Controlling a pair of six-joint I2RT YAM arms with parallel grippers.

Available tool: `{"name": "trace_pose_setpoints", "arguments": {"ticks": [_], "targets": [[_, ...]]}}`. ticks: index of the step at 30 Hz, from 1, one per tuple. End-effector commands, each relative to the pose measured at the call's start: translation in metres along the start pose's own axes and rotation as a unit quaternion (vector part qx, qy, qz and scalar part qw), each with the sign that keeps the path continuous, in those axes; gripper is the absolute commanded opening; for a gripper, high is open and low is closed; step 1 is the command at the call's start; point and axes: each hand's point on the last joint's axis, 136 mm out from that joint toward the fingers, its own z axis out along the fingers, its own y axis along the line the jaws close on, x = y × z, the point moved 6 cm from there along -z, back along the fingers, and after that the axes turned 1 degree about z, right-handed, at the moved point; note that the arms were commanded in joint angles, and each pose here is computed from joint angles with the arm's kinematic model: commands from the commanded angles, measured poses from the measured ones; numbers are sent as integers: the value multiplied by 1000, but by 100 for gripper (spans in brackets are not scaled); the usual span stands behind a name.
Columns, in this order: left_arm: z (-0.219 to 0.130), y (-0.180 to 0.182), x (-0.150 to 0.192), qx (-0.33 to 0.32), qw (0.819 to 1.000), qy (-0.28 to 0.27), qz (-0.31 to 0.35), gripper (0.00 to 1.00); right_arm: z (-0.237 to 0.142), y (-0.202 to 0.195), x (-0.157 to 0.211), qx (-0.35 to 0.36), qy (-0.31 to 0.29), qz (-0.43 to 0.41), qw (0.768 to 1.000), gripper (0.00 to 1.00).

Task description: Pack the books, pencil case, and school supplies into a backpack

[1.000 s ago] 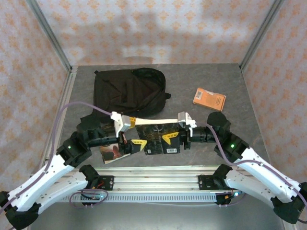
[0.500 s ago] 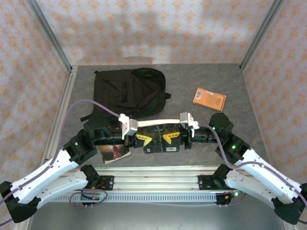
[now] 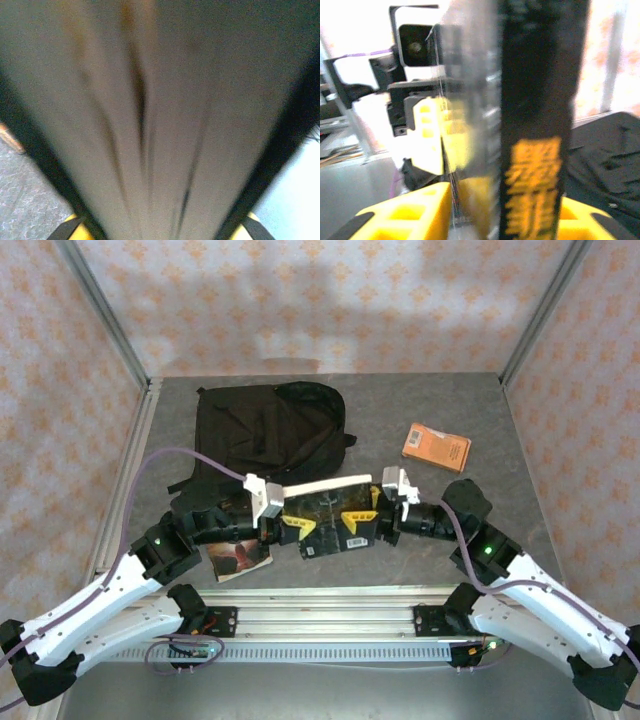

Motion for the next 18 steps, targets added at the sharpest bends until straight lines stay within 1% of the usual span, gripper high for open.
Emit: {"name": "trace_pose_setpoints", "arguments": {"ticks": [1, 3, 4, 5, 8, 9, 10, 11, 13, 15, 16, 18], "targets": [[-5, 21, -28, -95, 989, -99, -57, 0, -14, -29, -20, 152, -76, 18, 985, 47], [-4, 35, -28, -141, 976, -111, -120, 0, -23, -44, -21, 231, -84, 35, 969, 53], [-2, 40, -29, -154, 970, -116, -148, 0, -31, -54, -21, 287, -80, 55, 953, 58], [-1, 44, -30, -163, 963, -125, -176, 0, -37, -61, -22, 329, -67, 68, 939, 60], [0, 56, -34, -189, 934, -166, -252, 0, -46, -73, -22, 404, -24, 103, 908, 62], [-1, 59, -37, -190, 926, -186, -268, 0, -45, -75, -21, 410, -14, 111, 905, 61], [-4, 61, -37, -196, 916, -209, -280, 0, -44, -77, -19, 416, -18, 125, 900, 61], [-8, 65, -37, -203, 902, -238, -297, 0, -43, -80, -17, 422, -29, 143, 895, 62], [-20, 73, -33, -230, 872, -287, -323, 0, -42, -84, -15, 429, -49, 186, 883, 67], [-29, 77, -29, -252, 850, -314, -338, 0, -40, -90, -12, 448, -44, 225, 864, 72], [-32, 78, -29, -255, 844, -325, -343, 0, -36, -93, -10, 450, -37, 258, 854, 75], [-33, 79, -29, -249, 837, -332, -357, 0, -23, -93, -8, 410, -34, 319, 854, 81]]}}
